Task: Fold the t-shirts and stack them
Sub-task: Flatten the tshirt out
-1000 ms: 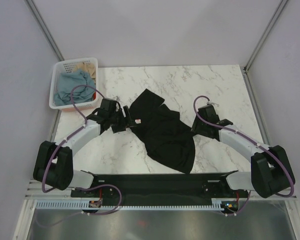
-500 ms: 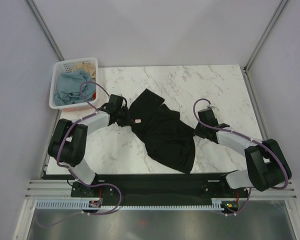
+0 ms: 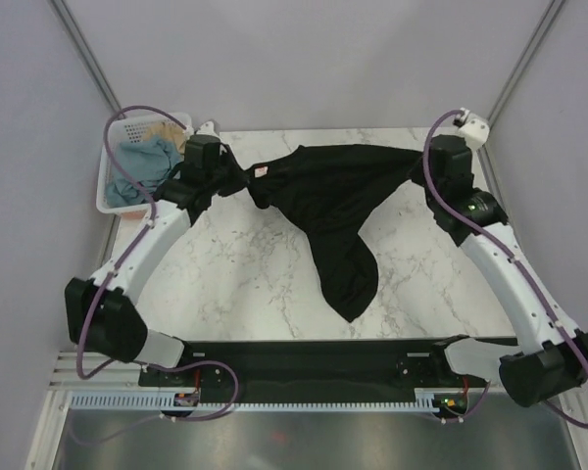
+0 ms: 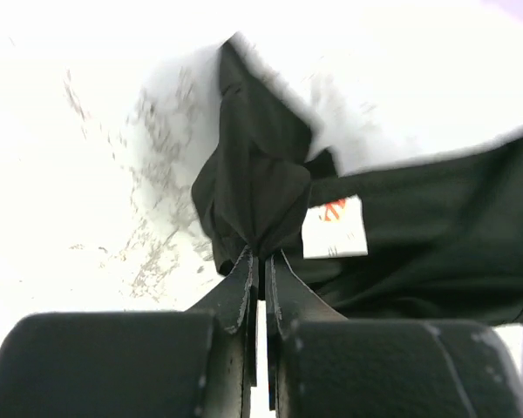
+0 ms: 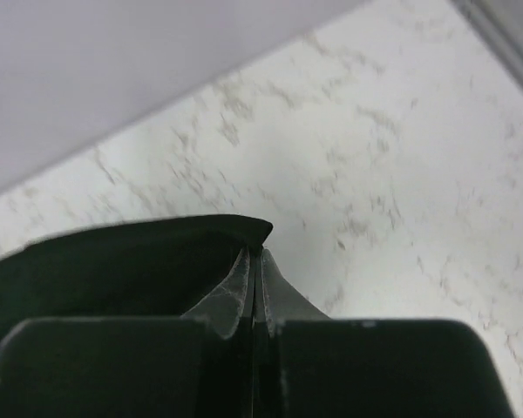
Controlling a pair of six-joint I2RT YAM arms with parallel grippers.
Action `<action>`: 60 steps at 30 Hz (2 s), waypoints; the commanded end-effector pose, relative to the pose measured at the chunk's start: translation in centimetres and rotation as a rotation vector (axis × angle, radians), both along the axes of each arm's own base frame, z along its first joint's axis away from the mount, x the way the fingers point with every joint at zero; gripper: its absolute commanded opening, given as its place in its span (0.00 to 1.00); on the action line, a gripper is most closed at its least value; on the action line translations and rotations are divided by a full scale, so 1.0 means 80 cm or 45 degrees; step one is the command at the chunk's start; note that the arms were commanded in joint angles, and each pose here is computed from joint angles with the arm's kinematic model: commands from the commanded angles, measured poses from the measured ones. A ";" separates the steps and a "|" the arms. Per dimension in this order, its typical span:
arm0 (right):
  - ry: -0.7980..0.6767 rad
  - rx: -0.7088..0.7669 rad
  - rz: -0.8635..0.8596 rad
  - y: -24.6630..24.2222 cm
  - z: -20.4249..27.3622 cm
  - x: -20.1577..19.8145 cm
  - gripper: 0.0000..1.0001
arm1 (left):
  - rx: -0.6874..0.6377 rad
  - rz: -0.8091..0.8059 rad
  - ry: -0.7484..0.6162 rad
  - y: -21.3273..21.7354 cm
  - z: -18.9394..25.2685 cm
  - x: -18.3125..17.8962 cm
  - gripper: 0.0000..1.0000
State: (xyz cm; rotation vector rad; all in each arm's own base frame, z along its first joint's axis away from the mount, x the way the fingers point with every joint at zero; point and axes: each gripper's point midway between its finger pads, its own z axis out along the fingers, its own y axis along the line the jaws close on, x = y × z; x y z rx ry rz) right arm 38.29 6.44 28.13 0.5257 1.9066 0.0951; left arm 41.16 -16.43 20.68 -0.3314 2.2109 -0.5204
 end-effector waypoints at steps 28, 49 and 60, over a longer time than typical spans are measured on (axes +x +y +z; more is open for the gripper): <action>0.116 0.154 0.951 0.164 -0.087 -0.026 0.00 | -0.203 -0.566 0.136 -0.048 -0.056 -0.149 0.69; 0.202 0.055 0.623 0.083 -0.122 -0.085 0.00 | -0.030 -1.123 0.315 -0.206 -0.191 -0.172 0.61; 0.219 0.074 0.647 0.088 -0.127 -0.088 0.00 | -0.042 -1.049 0.362 -0.220 -0.215 -0.172 0.24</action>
